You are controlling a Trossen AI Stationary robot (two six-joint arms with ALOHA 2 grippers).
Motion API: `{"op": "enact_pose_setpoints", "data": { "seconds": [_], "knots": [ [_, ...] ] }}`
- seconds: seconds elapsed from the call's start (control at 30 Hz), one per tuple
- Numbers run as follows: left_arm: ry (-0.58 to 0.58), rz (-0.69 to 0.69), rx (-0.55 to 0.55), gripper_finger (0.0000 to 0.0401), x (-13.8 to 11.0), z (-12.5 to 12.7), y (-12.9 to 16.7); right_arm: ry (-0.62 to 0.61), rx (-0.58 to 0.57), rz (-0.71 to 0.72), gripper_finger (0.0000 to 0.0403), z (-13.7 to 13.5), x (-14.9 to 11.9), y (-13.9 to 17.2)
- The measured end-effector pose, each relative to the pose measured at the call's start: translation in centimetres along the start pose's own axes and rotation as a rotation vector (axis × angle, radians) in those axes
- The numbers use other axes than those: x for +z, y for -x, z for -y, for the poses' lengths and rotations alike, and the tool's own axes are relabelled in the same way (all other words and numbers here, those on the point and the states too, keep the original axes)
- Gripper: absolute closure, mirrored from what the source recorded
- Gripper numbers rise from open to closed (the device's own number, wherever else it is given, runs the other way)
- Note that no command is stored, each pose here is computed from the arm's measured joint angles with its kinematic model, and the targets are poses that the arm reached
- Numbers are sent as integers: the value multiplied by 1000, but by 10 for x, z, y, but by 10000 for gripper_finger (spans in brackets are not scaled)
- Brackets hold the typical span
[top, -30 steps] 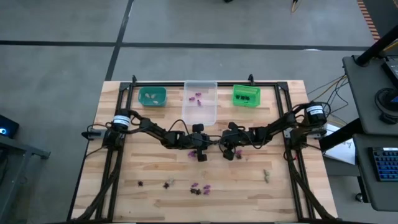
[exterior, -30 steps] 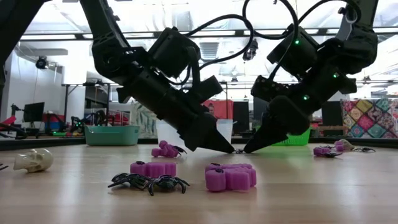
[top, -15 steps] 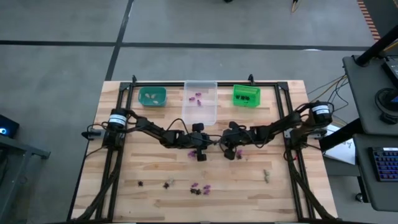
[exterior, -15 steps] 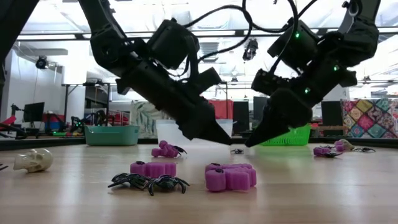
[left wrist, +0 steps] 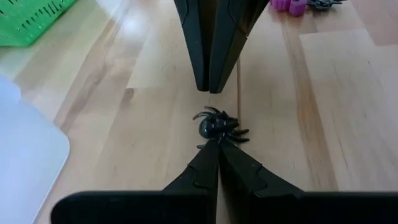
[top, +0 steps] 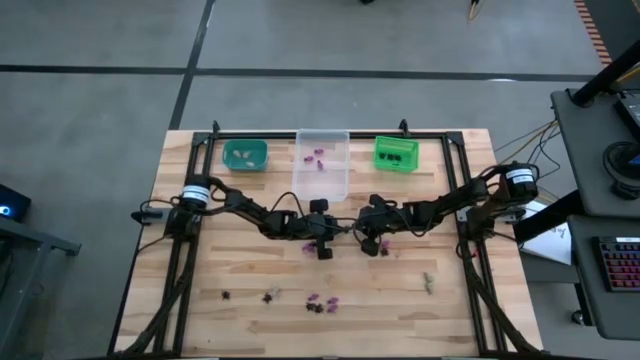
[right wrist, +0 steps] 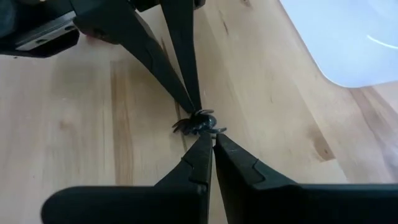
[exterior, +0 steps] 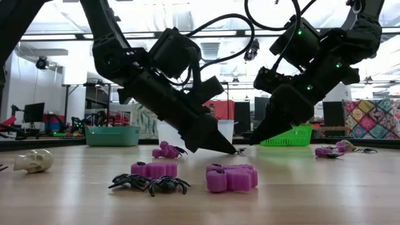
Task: Sort Halloween decoration
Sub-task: Put the black spider toy into the green bin
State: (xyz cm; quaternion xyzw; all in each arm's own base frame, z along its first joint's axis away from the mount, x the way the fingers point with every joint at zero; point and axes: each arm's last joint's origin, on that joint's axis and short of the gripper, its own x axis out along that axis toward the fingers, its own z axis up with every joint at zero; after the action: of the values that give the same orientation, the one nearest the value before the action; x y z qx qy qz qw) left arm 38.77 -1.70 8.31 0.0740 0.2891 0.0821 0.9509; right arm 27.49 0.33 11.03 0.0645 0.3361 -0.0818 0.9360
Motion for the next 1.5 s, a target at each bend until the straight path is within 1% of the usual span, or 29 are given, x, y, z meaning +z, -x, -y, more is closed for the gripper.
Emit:
{"op": "enact_pose_setpoints", "data": {
  "seconds": [0.07, 0.13, 0.37, 0.47, 0.57, 0.67, 0.8, 1.0, 1.3, 1.5],
  "knots": [
    [2, -1, 2, 401, -1, 0, -1, -2, 4, 8, 377, 0, 1, 0],
    [5, -3, 3, 401, -2, 0, -1, -3, 5, 13, 354, 0, 1, 0],
    [15, -9, 4, 401, -4, 1, -3, 10, 2, 15, 234, 0, 1, 0],
    [15, -9, 4, 401, -4, 1, -3, 16, 4, 24, 191, -1, 2, 0],
    [16, -5, 4, 401, -4, 1, -3, 17, 6, 36, 163, -1, 2, -3],
    [17, -2, 4, 401, -4, 1, -4, 36, 3, 0, 149, -1, -5, -10],
    [18, -2, 3, 401, -4, 1, -4, 41, 0, -20, 150, -1, -15, -21],
    [21, 0, 2, 401, -4, 1, -4, 48, -13, -63, 170, 0, -26, -32],
    [28, 5, -2, 401, -3, 1, -3, 61, 4, -20, 229, -1, -16, -26],
    [44, 5, -9, 401, 3, 0, 3, 64, 10, -13, 274, -1, -14, -24]
  ]
}}
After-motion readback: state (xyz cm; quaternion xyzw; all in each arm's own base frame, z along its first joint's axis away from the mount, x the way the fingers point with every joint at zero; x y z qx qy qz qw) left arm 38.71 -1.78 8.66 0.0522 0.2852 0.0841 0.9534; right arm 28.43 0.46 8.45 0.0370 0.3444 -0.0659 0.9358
